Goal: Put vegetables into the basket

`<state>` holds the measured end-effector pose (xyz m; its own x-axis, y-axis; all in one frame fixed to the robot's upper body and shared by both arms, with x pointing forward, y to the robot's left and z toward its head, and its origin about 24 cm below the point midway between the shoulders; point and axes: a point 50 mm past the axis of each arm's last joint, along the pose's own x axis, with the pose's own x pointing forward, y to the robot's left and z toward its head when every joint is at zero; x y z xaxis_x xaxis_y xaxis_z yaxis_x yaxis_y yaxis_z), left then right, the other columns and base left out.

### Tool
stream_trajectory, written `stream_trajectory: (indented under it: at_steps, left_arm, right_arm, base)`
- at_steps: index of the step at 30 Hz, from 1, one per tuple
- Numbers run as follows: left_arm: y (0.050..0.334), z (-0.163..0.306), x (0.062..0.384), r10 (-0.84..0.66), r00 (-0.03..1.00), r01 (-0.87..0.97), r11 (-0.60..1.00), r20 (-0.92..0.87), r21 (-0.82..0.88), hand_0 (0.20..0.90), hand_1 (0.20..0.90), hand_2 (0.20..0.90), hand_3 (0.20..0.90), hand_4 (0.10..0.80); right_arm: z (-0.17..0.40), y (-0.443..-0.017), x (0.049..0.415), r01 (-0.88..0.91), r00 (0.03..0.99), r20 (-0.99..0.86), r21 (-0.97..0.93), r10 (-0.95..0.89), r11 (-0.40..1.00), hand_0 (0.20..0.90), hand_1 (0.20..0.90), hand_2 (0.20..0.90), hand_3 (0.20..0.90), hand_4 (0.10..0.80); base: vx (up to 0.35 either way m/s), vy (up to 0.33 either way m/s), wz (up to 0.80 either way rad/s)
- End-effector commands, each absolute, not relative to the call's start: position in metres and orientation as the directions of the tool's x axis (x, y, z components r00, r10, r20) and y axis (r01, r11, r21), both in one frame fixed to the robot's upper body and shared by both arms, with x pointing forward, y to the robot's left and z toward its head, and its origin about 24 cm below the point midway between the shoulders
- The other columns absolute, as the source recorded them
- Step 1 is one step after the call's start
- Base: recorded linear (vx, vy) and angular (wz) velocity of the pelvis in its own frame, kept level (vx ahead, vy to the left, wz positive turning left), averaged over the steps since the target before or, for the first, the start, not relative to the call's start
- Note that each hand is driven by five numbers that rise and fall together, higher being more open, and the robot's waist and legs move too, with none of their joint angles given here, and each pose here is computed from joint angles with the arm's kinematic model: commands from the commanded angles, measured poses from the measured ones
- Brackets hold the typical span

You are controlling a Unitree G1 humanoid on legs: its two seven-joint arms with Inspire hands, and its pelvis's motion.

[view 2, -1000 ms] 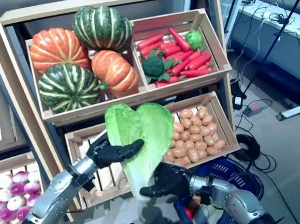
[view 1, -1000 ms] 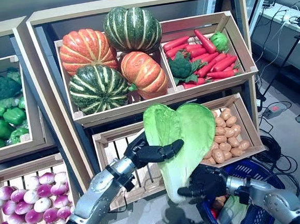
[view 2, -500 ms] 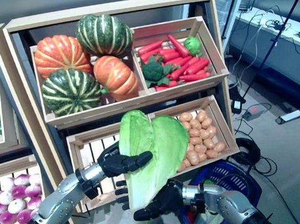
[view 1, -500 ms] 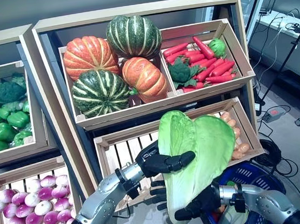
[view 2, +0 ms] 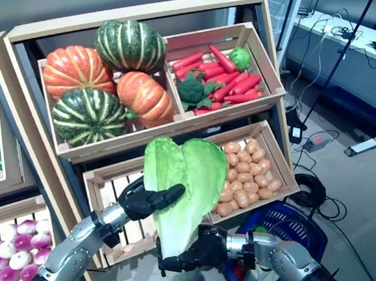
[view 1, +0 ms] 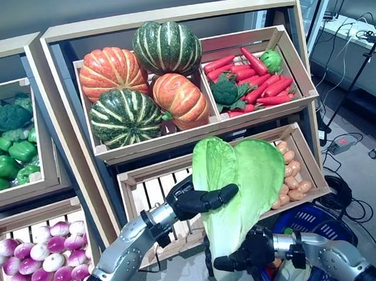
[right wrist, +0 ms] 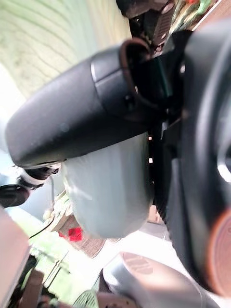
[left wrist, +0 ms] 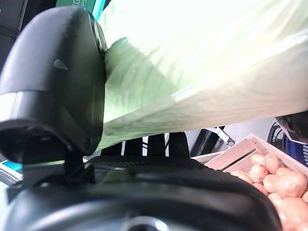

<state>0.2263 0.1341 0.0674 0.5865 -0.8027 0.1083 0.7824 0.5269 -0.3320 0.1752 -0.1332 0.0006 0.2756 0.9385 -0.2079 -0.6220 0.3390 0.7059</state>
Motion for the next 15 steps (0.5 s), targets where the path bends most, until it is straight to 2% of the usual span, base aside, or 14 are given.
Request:
stream_trajectory:
  at_steps: [1,5,6,8,12,15]
  left_arm:
    - [0.106,0.128,0.232,-0.836,0.405,0.910,0.406,0.370,-0.079,0.900,0.900,0.900,0.900,0.800]
    - [0.140,0.123,0.233,-0.747,0.579,0.805,0.587,0.327,-0.083,0.900,0.900,0.900,0.900,0.800]
    - [0.155,0.118,0.230,-0.696,0.654,0.739,0.671,0.296,-0.055,0.900,0.900,0.900,0.900,0.800]
    - [0.175,0.113,0.226,-0.611,0.748,0.632,0.775,0.259,0.003,0.900,0.900,0.900,0.900,0.800]
    - [0.203,0.110,0.219,-0.446,0.866,0.408,0.892,0.226,0.195,0.900,0.900,0.900,0.900,0.800]
    - [0.212,0.110,0.227,-0.342,0.913,0.284,0.924,0.223,0.255,0.900,0.900,0.900,0.900,0.800]
  right_arm:
    - [0.025,-0.143,0.215,-0.496,0.617,-0.055,0.748,0.785,0.442,0.300,0.300,0.300,0.300,0.400]
    - [0.022,-0.174,0.211,-0.346,0.798,-0.075,0.755,0.597,0.557,0.300,0.300,0.300,0.300,0.400]
    - [0.019,-0.188,0.206,-0.263,0.863,-0.095,0.756,0.497,0.600,0.300,0.300,0.300,0.300,0.400]
    - [0.014,-0.209,0.199,-0.128,0.932,-0.130,0.757,0.338,0.641,0.300,0.300,0.300,0.300,0.400]
    - [0.014,-0.240,0.191,0.097,0.988,-0.149,0.778,0.034,0.621,0.300,0.300,0.300,0.300,0.400]
    - [0.026,-0.261,0.200,0.253,0.962,-0.117,0.725,-0.248,0.640,0.300,0.300,0.300,0.300,0.400]
  base:
    - [0.000,0.000,0.00]
    - [0.036,-0.018,-0.02]
    - [0.050,-0.030,-0.04]
    - [0.049,-0.033,-0.07]
    - [-0.058,-0.043,-0.06]
    - [-0.281,-0.026,-0.03]
